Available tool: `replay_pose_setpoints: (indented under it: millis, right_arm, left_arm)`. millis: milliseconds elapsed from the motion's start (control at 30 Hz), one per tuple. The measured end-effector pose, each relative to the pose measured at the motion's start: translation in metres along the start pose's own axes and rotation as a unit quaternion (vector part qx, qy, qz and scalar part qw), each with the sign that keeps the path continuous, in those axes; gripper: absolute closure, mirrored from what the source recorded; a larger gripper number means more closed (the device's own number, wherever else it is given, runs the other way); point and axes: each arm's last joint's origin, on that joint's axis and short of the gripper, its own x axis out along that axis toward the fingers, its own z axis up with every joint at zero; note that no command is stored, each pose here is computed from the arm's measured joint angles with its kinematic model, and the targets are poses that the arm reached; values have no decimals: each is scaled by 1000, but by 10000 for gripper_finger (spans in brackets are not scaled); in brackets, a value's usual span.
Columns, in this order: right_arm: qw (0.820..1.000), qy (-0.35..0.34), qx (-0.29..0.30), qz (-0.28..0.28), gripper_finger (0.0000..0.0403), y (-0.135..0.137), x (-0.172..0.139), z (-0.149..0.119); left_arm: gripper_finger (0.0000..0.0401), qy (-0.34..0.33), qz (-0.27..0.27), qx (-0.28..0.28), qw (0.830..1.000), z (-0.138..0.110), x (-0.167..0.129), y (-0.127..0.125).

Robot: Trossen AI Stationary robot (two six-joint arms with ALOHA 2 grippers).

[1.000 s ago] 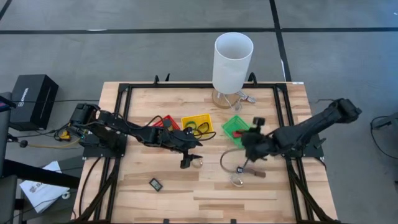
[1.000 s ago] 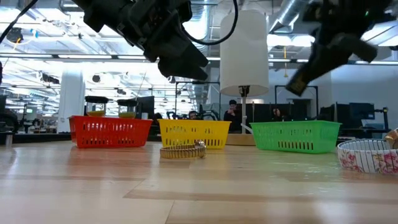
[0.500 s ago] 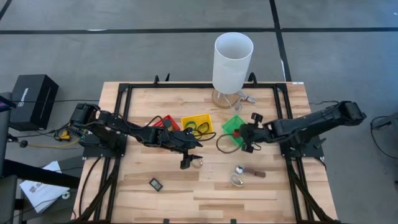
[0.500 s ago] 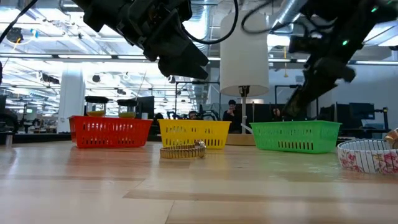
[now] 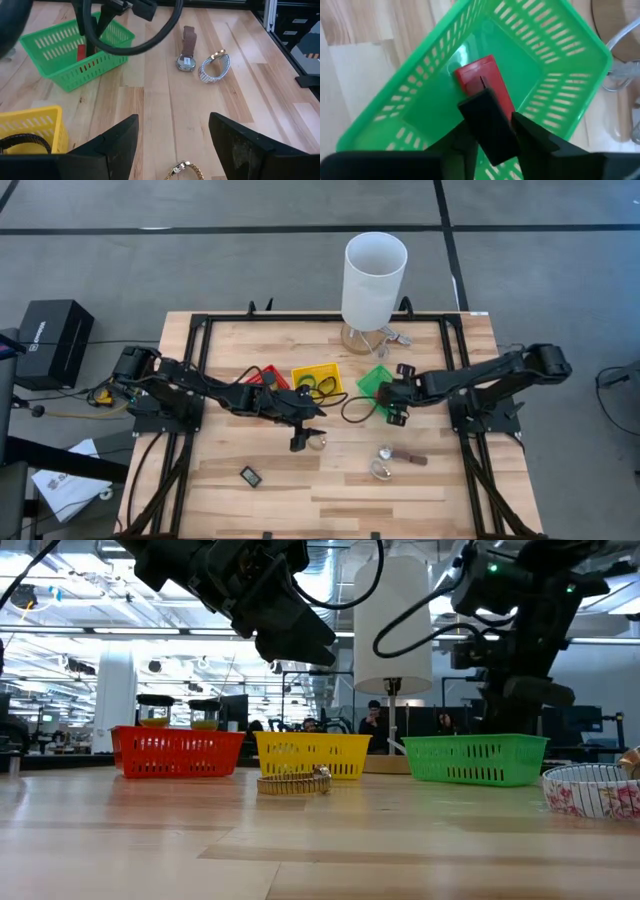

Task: Pick & Place Office items
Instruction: Put the top black digital timer into the green basket, then put the black digital timer in the green basket

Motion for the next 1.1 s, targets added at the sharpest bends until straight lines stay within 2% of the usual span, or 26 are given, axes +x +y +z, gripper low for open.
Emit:
replay_pose_setpoints:
  millis: [233, 333, 433, 533, 733, 867, 1000, 1100]
  right_arm:
    - [1000, -14, -8, 1, 242, 0, -7, 13]
    - [1000, -30, -5, 5, 225, -1, -15, 22]
    - [999, -40, -29, 9, 214, 0, -27, 30]
    - [997, -49, -60, 14, 209, 3, -41, 38]
    - [991, -93, -87, 35, 211, 17, -70, 53]
    - [986, -106, -105, 79, 213, 30, -79, 53]
    - [982, -100, -77, 141, 213, 43, -80, 49]
    - [982, -90, -70, 153, 214, 53, -78, 47]
  left_arm:
    - [165, -1, 0, 0, 1000, 0, 0, 0]
    - [165, -1, 0, 0, 1000, 0, 0, 0]
    - [165, -1, 0, 0, 1000, 0, 0, 0]
    - [165, -1, 0, 0, 1000, 0, 0, 0]
    - [165, -1, 0, -1, 1000, 0, 0, 0]
    - [165, -1, 0, -1, 1000, 0, 0, 0]
    - [165, -1, 0, -6, 1000, 0, 0, 0]
    - [165, -1, 0, -16, 1000, 0, 0, 0]
